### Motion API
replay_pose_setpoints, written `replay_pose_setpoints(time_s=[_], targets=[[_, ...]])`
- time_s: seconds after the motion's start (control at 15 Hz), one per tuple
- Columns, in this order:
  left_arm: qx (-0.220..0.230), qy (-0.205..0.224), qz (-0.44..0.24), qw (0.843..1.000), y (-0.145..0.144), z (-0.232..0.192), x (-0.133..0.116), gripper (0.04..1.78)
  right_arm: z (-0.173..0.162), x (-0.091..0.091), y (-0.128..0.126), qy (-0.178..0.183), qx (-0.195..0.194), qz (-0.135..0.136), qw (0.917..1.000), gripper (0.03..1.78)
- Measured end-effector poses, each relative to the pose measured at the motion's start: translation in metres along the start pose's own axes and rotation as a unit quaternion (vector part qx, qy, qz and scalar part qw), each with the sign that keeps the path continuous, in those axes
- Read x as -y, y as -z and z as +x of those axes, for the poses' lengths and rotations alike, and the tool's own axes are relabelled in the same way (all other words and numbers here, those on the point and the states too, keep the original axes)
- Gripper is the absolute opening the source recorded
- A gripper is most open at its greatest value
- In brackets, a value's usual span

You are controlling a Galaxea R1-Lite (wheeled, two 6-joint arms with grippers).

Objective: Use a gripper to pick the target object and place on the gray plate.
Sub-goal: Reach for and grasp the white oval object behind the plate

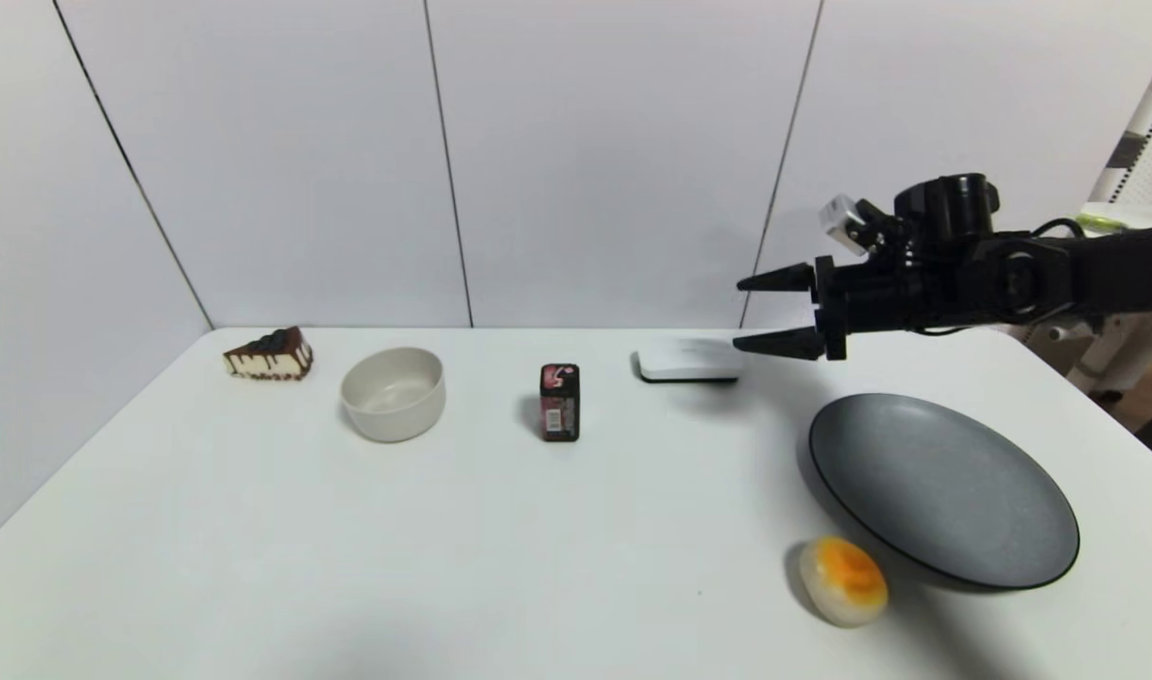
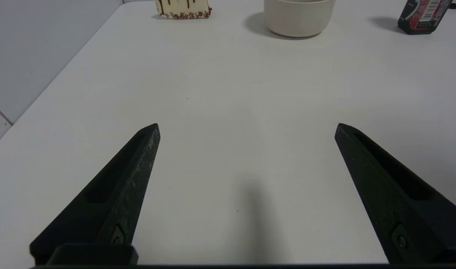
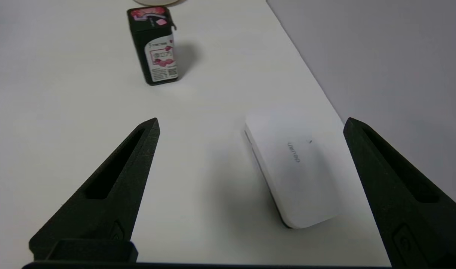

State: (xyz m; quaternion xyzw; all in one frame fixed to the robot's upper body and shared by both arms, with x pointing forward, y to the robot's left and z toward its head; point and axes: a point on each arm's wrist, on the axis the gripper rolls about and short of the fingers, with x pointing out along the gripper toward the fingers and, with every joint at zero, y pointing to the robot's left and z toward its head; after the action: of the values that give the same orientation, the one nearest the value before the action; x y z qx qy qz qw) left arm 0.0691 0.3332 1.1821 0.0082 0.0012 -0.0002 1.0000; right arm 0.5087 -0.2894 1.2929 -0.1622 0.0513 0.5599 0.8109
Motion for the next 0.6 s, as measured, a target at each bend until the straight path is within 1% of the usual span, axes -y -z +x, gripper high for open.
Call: replay_pose_setpoints(time_s=[0.2, 0.33, 0.6], targets=[[0.0, 0.0, 0.0, 1.0, 0.0, 0.0, 0.0, 1.69, 0.02, 0.02, 0.011, -0.004, 0.004, -0.006, 1.0, 1.7], [0.0, 0.0, 0.0, 1.0, 0.0, 0.0, 0.0, 1.69, 0.031, 0.028, 0.019, -0.009, 0.003, -0.003, 1.0, 1.7], [0.0, 0.0, 0.0, 1.0, 0.0, 0.0, 0.0, 1.69, 0.048, 0.039, 0.036, -0.017, -0.001, 0.003, 0.9998, 1.7]])
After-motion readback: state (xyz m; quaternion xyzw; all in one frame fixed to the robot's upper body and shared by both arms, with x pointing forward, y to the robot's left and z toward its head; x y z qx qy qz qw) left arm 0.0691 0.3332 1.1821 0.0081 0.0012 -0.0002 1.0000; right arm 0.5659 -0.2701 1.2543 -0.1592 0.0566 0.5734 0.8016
